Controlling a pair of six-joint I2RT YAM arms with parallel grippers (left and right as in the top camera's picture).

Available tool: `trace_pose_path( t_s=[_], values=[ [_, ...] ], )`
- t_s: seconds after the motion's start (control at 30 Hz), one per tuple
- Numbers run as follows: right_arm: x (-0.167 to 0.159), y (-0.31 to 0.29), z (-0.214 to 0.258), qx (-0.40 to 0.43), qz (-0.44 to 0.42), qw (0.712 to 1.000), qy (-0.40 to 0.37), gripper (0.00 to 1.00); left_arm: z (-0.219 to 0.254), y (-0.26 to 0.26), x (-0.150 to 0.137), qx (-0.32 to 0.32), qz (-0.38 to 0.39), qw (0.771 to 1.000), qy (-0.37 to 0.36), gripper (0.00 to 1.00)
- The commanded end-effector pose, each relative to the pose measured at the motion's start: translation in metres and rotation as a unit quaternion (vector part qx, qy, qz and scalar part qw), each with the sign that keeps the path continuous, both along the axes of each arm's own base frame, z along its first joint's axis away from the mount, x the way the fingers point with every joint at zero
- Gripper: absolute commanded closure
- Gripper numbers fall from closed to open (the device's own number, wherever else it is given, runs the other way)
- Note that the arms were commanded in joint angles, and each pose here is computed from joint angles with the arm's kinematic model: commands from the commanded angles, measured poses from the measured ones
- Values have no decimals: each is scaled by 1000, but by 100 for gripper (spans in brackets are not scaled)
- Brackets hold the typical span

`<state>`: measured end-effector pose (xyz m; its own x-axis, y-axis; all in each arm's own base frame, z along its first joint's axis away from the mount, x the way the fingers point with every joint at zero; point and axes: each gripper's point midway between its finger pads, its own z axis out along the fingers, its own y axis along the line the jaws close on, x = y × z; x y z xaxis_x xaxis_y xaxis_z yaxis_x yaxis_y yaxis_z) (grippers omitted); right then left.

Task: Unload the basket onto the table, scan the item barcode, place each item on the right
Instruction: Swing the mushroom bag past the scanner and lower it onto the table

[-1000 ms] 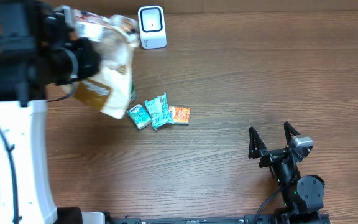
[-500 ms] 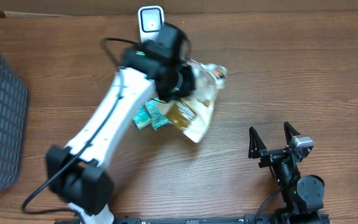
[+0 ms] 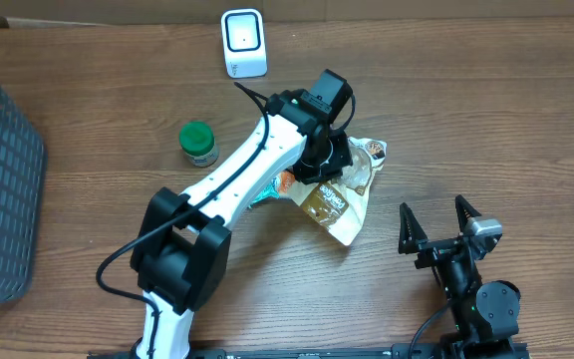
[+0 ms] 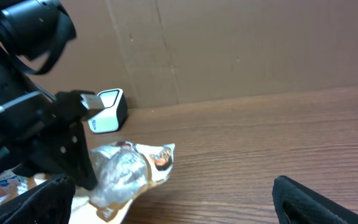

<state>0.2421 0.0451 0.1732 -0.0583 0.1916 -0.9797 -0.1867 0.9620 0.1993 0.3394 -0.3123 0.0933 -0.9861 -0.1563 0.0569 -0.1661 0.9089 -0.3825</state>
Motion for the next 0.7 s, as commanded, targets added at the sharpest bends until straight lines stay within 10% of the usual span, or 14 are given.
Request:
trace_pose_path(
  t_s=[0.0, 0.13, 0.27, 0.67],
  values=[
    [0, -1, -3, -2, -4, 1000, 0, 0, -15, -1, -3, 11, 10, 1000, 16, 94],
    [0, -1, -3, -2, -4, 1000, 0, 0, -16, -1, -3, 12, 9, 1000, 16, 80],
    [0, -1, -3, -2, -4, 1000, 0, 0, -15, -1, -2, 10, 4, 1000, 12, 30],
    [0, -1, -3, -2, -4, 1000, 0, 0, 34, 15, 27, 3, -114, 988, -106, 37]
  ],
)
